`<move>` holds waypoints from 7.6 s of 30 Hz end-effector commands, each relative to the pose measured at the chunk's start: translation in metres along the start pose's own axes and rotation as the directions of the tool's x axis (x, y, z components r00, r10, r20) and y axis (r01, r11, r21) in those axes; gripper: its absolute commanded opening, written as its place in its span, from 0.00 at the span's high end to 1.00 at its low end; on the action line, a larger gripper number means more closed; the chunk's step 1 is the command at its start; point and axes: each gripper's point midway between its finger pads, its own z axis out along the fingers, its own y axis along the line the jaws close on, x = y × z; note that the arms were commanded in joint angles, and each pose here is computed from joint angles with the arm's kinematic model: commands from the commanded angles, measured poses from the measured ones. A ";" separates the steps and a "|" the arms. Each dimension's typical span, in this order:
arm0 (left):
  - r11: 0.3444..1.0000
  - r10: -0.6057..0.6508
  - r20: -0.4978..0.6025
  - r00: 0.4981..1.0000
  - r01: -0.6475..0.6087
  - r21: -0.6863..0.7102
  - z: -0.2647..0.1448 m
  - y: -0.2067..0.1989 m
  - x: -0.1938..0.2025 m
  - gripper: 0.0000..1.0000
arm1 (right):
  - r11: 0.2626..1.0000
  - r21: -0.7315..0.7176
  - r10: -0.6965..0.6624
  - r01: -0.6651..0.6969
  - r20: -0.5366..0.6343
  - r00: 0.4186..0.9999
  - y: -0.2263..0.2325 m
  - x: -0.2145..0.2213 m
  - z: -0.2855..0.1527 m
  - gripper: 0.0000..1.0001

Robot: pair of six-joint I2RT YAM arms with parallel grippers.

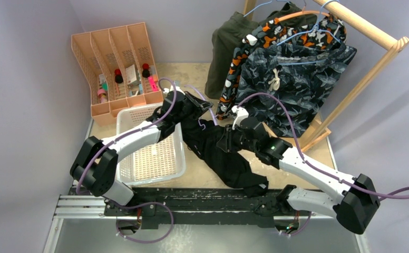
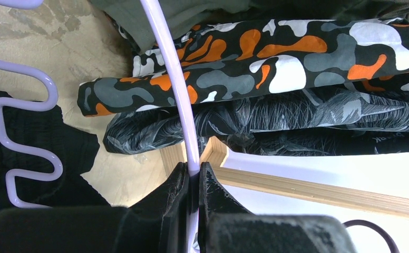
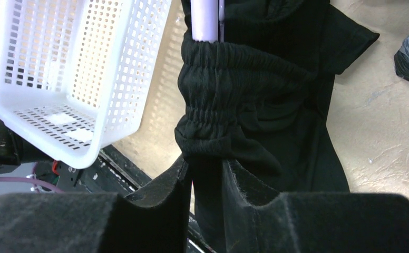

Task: Remove the shorts from the hanger
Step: Remove the shorts from the hanger, then place the hanger on the clothes rod.

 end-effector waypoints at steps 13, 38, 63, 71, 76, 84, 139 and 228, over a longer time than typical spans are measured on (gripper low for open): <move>0.991 0.025 0.050 0.998 -0.031 0.134 -0.007 -0.046 -0.015 1.00 | 0.998 -0.063 -0.021 0.020 -0.010 1.000 0.021 -0.016 -0.009 0.71; 0.981 0.168 0.128 0.977 -0.179 0.076 -0.019 -0.062 -0.039 1.00 | 1.000 -0.018 -0.013 0.012 -0.087 0.996 0.005 0.011 -0.011 1.00; 0.924 0.356 0.463 0.812 -0.381 -0.042 -0.163 -0.160 -0.142 1.00 | 0.993 0.115 -0.019 0.008 0.093 0.995 0.003 -0.077 0.047 1.00; 0.928 0.343 0.440 0.830 -0.371 -0.023 -0.180 -0.153 -0.131 1.00 | 0.990 0.096 -0.121 0.100 0.255 0.959 0.041 -0.170 0.035 1.00; 0.936 0.306 0.463 0.832 -0.352 0.014 -0.189 -0.158 -0.131 1.00 | 0.979 0.065 -0.200 0.192 0.460 0.865 0.089 -0.260 -0.029 1.00; 0.939 0.295 0.517 0.804 -0.343 -0.002 -0.211 -0.160 -0.140 1.00 | 0.964 -0.106 -0.149 0.246 0.549 0.822 0.132 -0.276 -0.074 1.00; 0.889 0.105 -0.033 0.994 -0.079 0.451 -0.104 -0.186 -0.085 1.00 | 0.850 -0.481 -0.065 0.213 0.306 0.950 0.098 -0.070 -0.052 0.44; 0.972 0.177 0.064 0.982 -0.185 0.146 -0.150 -0.090 -0.074 0.26 | 0.746 -0.650 0.154 0.147 0.383 0.911 0.117 -0.038 -0.322 1.00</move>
